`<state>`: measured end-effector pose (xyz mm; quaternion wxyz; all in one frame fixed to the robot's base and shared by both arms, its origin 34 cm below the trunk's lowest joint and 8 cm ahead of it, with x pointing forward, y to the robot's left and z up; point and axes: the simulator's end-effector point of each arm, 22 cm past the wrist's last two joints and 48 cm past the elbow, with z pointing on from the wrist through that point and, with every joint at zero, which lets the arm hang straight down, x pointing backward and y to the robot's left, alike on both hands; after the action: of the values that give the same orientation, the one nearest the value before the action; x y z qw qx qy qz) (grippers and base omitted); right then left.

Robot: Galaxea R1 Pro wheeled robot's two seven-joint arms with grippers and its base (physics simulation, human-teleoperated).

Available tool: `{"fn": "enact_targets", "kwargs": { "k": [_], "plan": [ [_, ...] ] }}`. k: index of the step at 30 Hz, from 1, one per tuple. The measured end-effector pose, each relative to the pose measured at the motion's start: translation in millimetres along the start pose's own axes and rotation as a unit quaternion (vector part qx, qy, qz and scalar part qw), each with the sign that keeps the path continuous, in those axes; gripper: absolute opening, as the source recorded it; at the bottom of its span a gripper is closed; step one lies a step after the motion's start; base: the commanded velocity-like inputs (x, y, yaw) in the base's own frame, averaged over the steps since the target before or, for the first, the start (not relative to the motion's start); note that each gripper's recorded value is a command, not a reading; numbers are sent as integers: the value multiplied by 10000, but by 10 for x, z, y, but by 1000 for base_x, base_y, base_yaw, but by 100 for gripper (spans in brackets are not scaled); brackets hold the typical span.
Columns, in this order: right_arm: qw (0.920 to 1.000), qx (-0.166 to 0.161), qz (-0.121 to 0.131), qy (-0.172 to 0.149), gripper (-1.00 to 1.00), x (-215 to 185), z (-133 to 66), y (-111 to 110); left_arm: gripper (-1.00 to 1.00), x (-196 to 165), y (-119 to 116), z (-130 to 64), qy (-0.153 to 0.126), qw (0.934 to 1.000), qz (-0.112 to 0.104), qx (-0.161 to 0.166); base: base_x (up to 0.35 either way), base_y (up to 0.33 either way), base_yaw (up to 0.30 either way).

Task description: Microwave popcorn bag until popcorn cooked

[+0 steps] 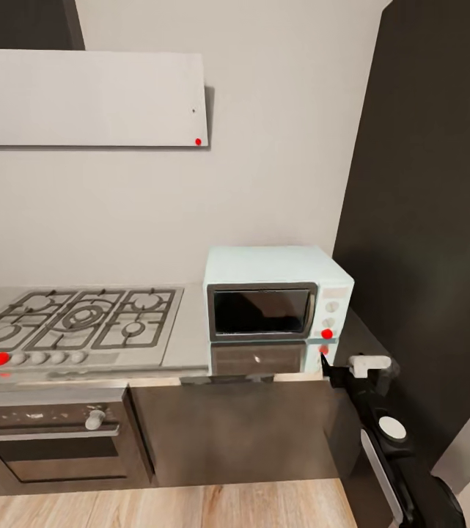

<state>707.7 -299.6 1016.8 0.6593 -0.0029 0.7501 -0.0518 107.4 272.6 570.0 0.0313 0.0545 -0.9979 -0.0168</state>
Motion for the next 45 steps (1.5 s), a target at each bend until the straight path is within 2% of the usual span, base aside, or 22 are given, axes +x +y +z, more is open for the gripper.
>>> {"fn": "enact_targets", "kwargs": {
  "k": [3,8,19,22,25,28,32,37,45],
  "plan": [
    [9995,17,31,-316,100,-381,123,-12,100,0,0,0,1,10000,0,-1,14,2,0],
    [9992,16,51,-386,100,-548,199,-16,100,-2,0,0,-2,10000,-3,-1,7,0,0],
    [9991,-21,56,-414,100,-573,198,17,100,0,1,0,1,10000,-8,-2,122,23,0],
    [9989,-217,-7,-423,100,-575,187,217,100,-2,1,0,-2,10000,-8,-2,86,161,0],
    [9987,-291,-38,-423,100,-573,182,293,100,-1,1,0,0,10000,-8,-2,26,43,0],
    [9986,-305,-42,-428,100,-575,181,305,100,0,1,0,1,10000,-8,-2,4,7,0],
    [9990,-142,-47,-428,100,-518,200,179,100,-4,-20,0,-9,10000,-11,11,0,0,0],
    [9985,-322,-137,-418,100,-438,208,260,100,-3,-46,0,-8,10000,-19,28,0,0,0],
    [9985,-326,-141,-407,100,-320,223,258,100,-4,-47,0,-9,10000,-30,29,11,0,0]
  ]
}}
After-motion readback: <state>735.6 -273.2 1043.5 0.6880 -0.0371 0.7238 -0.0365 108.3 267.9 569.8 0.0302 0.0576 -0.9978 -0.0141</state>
